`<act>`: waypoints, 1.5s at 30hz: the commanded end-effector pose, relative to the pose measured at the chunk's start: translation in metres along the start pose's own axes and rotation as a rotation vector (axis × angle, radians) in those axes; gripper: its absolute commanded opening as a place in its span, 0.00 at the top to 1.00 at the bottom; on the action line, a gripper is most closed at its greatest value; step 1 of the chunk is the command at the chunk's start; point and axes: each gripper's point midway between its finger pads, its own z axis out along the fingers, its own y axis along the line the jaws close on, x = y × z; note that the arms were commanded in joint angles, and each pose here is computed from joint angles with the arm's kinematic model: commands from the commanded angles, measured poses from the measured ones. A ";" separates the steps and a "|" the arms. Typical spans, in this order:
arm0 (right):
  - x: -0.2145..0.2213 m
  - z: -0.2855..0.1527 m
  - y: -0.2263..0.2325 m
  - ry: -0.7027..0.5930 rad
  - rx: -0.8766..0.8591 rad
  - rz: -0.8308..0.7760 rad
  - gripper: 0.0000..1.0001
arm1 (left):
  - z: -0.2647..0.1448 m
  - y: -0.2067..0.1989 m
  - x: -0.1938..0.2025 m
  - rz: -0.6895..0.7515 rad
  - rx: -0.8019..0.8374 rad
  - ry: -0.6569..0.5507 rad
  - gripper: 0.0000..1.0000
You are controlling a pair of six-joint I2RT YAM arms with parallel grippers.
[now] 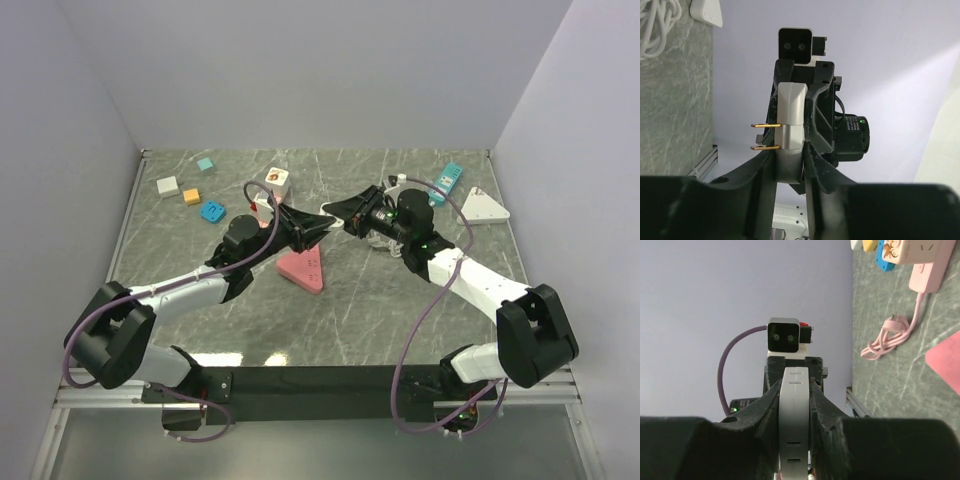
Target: Pull the plug off the socket
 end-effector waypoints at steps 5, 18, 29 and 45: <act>0.008 0.001 0.020 0.040 -0.044 -0.029 0.64 | -0.007 -0.032 0.010 0.047 0.108 0.041 1.00; -0.078 -0.074 -0.017 -0.292 0.171 -0.060 0.06 | -0.039 -0.004 -0.063 0.202 -0.164 -0.085 1.00; -0.009 -0.066 -0.101 0.101 0.637 -0.501 0.04 | -0.088 0.026 -0.304 0.341 -0.478 -0.405 1.00; 0.090 -0.007 -0.123 0.382 0.895 -0.943 0.02 | -0.132 0.098 -0.483 0.141 -0.623 -0.577 0.08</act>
